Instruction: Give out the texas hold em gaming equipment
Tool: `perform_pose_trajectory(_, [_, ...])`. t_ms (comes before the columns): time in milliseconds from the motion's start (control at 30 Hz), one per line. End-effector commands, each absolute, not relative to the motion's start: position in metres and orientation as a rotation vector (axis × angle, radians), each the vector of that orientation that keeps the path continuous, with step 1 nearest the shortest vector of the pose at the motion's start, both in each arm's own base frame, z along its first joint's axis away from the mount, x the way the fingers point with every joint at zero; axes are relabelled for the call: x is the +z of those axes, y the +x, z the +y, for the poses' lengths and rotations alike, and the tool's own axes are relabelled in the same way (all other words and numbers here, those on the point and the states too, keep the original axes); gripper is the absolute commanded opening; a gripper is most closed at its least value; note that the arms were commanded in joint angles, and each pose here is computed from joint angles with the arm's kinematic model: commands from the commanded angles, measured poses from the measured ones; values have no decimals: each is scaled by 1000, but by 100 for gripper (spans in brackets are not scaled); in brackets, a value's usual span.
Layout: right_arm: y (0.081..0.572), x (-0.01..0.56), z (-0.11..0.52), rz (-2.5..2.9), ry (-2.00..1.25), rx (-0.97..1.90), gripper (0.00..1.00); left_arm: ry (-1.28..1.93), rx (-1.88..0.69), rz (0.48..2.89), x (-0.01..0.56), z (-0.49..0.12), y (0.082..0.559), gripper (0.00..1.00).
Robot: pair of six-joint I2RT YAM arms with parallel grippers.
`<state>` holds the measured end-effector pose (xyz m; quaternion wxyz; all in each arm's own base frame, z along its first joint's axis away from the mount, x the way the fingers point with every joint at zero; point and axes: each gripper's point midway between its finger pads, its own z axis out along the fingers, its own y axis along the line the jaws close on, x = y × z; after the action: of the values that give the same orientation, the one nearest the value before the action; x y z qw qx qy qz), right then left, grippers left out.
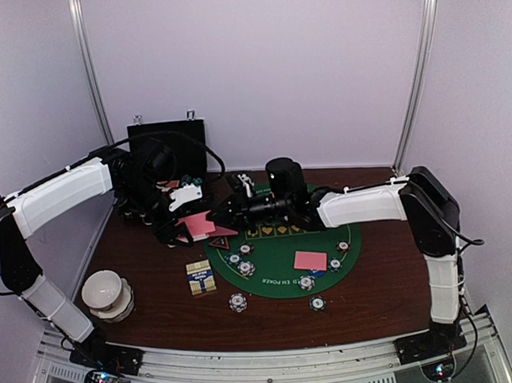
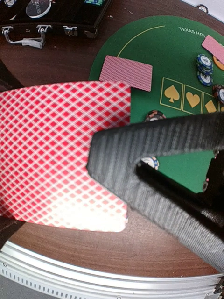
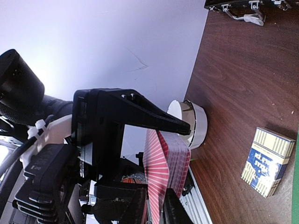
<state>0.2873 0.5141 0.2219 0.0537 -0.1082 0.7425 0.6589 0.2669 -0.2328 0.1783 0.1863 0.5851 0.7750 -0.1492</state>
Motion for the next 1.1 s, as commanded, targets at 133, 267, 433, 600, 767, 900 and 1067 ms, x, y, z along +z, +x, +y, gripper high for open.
perform_pose_trajectory(133, [275,242,511,2196,-376,2093,23,1640,-408,2136,190,-236,274,0])
perform_pose_trajectory(267, [271,241,514,2193,-383,2121,22,1640,-408,2134,190,-237,274,0])
perform_pose_trajectory(433, [279,244,509,2187,-359,2115,5,1639,-398,2138,190,-235,274,0])
perform_pose_trajectory(600, [298,243,492,2195,-313,2072,0,1639,-377,2141,189,-232,274,0])
perform_pose_trajectory(767, [325,241,463,2218,-278,1970,0,1640,-354,2154,185,-229,274,0])
perform_pose_trajectory(900, [350,233,439,2241,-230,1886,0,1639,-340,2164,183,-226,274,0])
perform_pose_trajectory(1067, [379,213,426,2296,-194,1777,0,1636,-335,2161,185,-225,273,0])
